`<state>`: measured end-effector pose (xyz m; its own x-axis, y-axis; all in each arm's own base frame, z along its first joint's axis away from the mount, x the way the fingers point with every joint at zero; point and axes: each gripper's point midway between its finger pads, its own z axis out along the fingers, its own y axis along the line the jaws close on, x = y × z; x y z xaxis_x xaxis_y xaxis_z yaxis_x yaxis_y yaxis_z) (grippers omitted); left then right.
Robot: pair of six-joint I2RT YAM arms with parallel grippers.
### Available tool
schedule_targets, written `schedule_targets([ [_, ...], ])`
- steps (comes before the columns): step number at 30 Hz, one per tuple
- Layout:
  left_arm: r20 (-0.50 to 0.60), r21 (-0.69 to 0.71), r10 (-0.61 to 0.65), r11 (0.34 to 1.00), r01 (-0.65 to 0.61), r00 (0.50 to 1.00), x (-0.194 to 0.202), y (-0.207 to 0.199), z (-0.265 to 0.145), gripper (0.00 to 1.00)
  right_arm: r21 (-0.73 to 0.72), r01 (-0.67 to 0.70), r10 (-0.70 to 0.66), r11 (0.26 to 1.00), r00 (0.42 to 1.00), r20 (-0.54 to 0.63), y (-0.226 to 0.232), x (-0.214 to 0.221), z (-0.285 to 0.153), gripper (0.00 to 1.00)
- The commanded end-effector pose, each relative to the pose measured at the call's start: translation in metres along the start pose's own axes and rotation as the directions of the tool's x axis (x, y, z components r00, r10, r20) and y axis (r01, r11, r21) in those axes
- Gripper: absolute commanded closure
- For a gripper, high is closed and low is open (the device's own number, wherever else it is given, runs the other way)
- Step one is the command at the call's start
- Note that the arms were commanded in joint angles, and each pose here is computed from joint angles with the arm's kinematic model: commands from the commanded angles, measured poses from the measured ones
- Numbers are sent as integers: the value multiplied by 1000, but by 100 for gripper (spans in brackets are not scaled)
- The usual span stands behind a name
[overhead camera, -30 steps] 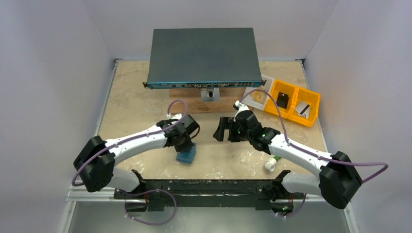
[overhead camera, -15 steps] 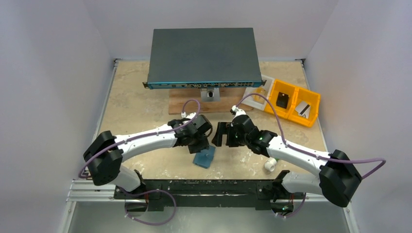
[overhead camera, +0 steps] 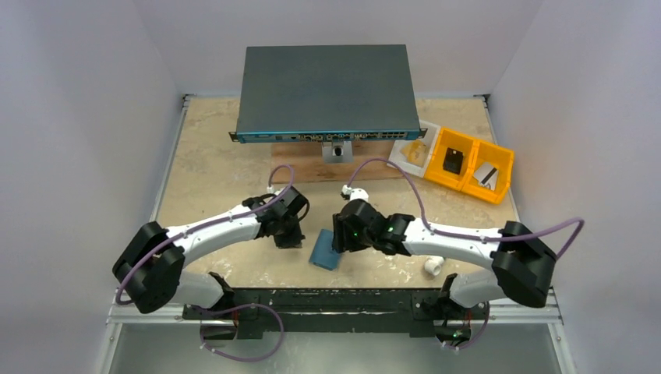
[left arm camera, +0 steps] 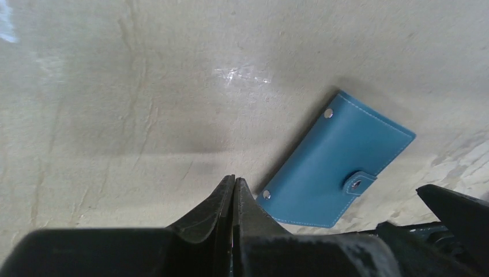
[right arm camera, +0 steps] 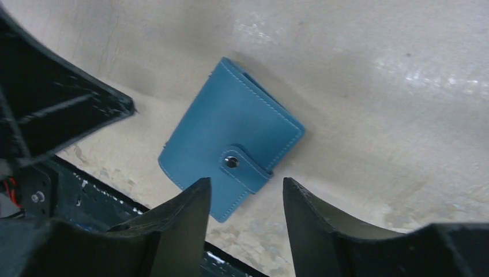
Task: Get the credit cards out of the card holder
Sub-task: Open the card holder at the center of the board.
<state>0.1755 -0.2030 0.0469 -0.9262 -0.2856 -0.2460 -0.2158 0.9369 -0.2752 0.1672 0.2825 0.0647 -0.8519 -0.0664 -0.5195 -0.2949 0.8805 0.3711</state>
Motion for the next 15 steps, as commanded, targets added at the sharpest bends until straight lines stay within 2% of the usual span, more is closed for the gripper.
schedule_targets([
  [1,-60,91,33,995,-28,998,12,-15,17,100,82,-12,4,997,996,93,20,-19,5,54],
  [5,-105,125,-5,992,18,994,23,-23,31,100,107,-9,0,994,997,82,25,-14,14,55],
  [15,-123,119,-46,991,61,991,50,-38,38,100,193,25,-34,981,998,47,19,-5,28,71],
])
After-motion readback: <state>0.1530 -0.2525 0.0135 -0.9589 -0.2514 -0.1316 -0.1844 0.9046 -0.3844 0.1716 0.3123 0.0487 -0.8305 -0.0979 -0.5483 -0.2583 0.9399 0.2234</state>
